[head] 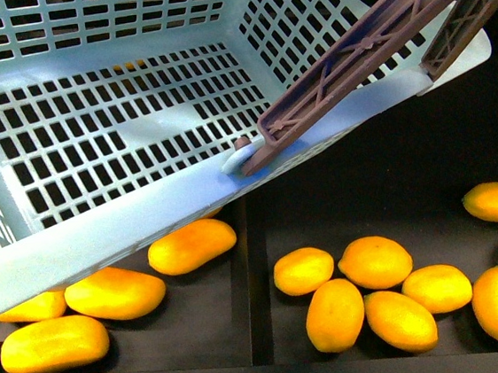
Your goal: Pick lemon and mango into basket
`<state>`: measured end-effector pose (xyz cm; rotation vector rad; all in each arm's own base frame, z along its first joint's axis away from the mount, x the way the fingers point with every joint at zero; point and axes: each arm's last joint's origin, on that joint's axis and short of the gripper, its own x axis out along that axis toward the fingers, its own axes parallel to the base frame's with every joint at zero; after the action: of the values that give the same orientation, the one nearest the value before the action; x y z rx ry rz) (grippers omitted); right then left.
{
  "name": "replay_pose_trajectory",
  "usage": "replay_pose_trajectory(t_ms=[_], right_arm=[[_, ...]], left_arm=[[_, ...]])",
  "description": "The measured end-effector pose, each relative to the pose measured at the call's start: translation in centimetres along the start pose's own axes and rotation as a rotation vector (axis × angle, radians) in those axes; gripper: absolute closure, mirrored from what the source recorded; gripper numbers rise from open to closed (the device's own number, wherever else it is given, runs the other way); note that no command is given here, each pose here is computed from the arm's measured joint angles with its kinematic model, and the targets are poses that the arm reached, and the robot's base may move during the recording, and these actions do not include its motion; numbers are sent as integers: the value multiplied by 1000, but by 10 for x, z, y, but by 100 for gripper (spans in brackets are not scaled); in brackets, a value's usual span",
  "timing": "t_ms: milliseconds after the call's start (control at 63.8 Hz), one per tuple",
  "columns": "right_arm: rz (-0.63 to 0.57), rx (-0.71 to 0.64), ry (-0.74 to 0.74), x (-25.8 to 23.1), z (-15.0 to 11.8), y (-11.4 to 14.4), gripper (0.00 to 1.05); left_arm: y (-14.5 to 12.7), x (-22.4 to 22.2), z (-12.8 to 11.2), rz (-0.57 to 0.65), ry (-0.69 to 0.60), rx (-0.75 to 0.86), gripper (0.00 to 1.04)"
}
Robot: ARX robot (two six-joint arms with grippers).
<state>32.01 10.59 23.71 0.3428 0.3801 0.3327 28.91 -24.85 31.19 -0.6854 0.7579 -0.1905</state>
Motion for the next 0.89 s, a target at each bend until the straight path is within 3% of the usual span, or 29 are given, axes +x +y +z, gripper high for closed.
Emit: replay_pose_trajectory(t_ms=[78, 204, 439, 627, 721, 893], right_arm=[[2, 1, 27, 3, -6, 3, 25], [-7, 11, 46, 4, -11, 4, 8], [-56, 47, 24, -3, -9, -7, 9], [-243, 59, -88, -30, 8, -37, 9], [-314, -150, -353, -61, 6, -57, 29], [-317, -294, -392, -89, -21, -63, 56]], left_arm=[[0, 0, 0, 2, -3, 0, 99], [0, 0, 0, 2, -3, 2, 99], [0, 0, -1, -3, 10, 0, 99], [1, 0, 0, 4, -3, -1, 99], [1, 0, 0, 4, -2, -1, 99], [0, 0, -1, 0, 4, 0, 99]])
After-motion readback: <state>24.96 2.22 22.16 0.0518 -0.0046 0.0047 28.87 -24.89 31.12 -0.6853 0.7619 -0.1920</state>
